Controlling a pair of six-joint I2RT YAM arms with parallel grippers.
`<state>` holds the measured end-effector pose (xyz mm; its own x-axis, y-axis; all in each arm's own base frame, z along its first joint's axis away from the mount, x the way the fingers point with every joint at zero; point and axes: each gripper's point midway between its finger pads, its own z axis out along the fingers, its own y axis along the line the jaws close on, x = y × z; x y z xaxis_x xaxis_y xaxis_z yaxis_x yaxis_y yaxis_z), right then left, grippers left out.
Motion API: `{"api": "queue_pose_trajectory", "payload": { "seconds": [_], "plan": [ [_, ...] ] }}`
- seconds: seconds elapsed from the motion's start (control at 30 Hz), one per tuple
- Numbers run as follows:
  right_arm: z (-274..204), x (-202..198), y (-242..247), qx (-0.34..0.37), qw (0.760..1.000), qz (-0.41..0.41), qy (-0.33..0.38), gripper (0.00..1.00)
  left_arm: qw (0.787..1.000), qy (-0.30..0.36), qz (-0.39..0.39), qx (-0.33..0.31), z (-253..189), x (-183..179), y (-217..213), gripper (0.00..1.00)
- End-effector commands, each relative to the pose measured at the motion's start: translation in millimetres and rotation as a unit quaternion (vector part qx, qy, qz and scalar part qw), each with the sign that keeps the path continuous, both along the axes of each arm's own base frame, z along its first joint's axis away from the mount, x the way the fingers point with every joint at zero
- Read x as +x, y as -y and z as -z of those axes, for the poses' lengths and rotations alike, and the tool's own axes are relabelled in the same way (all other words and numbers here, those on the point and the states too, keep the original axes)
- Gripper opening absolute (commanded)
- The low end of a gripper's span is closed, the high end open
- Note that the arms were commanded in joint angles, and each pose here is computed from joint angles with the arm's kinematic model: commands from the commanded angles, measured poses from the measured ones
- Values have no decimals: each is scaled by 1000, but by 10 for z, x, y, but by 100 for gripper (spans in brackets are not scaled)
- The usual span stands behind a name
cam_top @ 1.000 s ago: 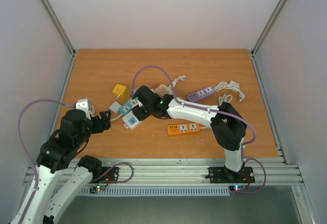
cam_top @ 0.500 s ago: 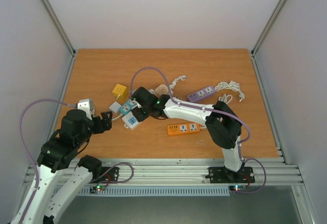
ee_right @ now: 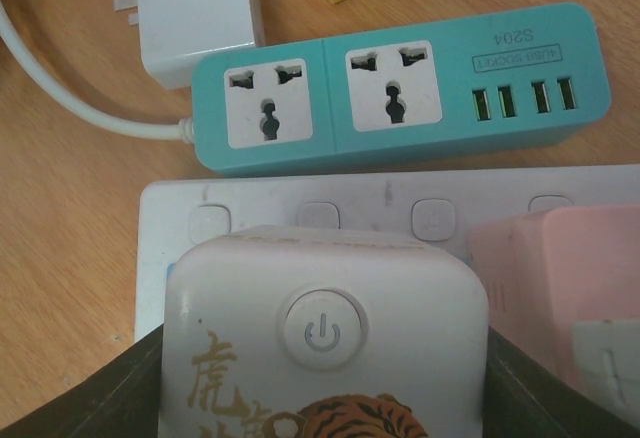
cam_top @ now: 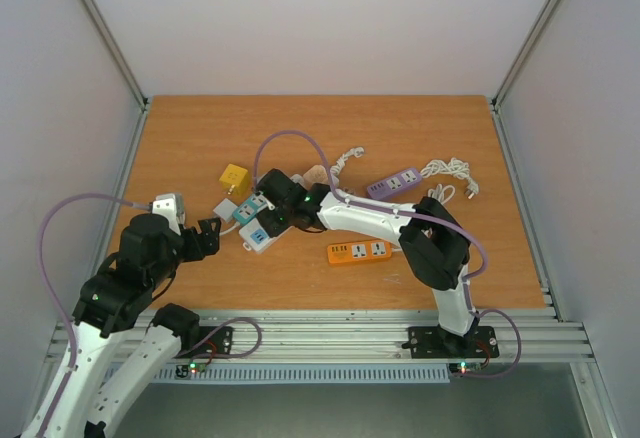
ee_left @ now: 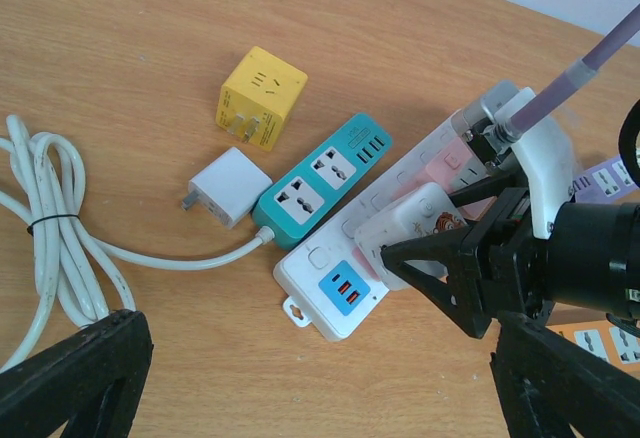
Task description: Insert the plug
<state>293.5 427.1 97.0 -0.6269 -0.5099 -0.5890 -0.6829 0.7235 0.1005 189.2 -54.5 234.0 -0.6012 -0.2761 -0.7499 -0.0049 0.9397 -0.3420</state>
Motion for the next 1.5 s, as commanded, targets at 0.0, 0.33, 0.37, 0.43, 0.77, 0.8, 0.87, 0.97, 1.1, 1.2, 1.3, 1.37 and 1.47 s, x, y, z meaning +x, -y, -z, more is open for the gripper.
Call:
{"api": "queue_pose_trajectory", "payload": {
  "seconds": [0.0, 0.33, 0.37, 0.43, 0.77, 0.8, 0.87, 0.97, 1.1, 1.2, 1.3, 1.37, 1.47],
  "plan": [
    [123, -96, -49, -15, 999, -20, -24, 32, 1000, 27, 3, -7, -92, 66, 26, 93],
    [136, -226, -16, -44, 996, -58, -52, 33, 1000, 29, 7, -8, -91, 66, 38, 93],
    [139, -217, -10, -48, 996, -58, -50, 33, 999, 30, 7, -8, -97, 65, 38, 93],
    [177, -209, -8, -56, 995, -59, -52, 34, 1000, 29, 7, -8, -90, 64, 38, 93],
    [512, -100, 122, -115, 992, -34, -37, 34, 999, 31, 6, -8, -99, 61, 33, 94],
    [546, -98, 137, -121, 991, -33, -36, 34, 999, 31, 6, -8, -94, 63, 32, 94],
    [626, -80, 172, -136, 990, -29, -32, 34, 999, 31, 6, -8, -98, 60, 30, 94],
    [749, -67, 221, -155, 987, -23, -32, 33, 999, 31, 6, -8, -96, 65, 32, 94],
    [951, -83, 285, -174, 984, -16, -43, 32, 1000, 30, 5, -7, -94, 65, 30, 94],
    [1097, -124, 328, -181, 982, -12, -53, 31, 1000, 30, 4, -7, -89, 65, 27, 94],
    [1202, -153, 375, -190, 980, -9, -63, 31, 1000, 30, 4, -6, -88, 64, 23, 94],
    [1207, -159, 392, -192, 979, -8, -64, 32, 1000, 30, 4, -6, -91, 65, 24, 94],
    [1083, -127, 395, -187, 981, -3, -54, 36, 1000, 28, 4, -6, -83, 66, 24, 94]
  ]
}}
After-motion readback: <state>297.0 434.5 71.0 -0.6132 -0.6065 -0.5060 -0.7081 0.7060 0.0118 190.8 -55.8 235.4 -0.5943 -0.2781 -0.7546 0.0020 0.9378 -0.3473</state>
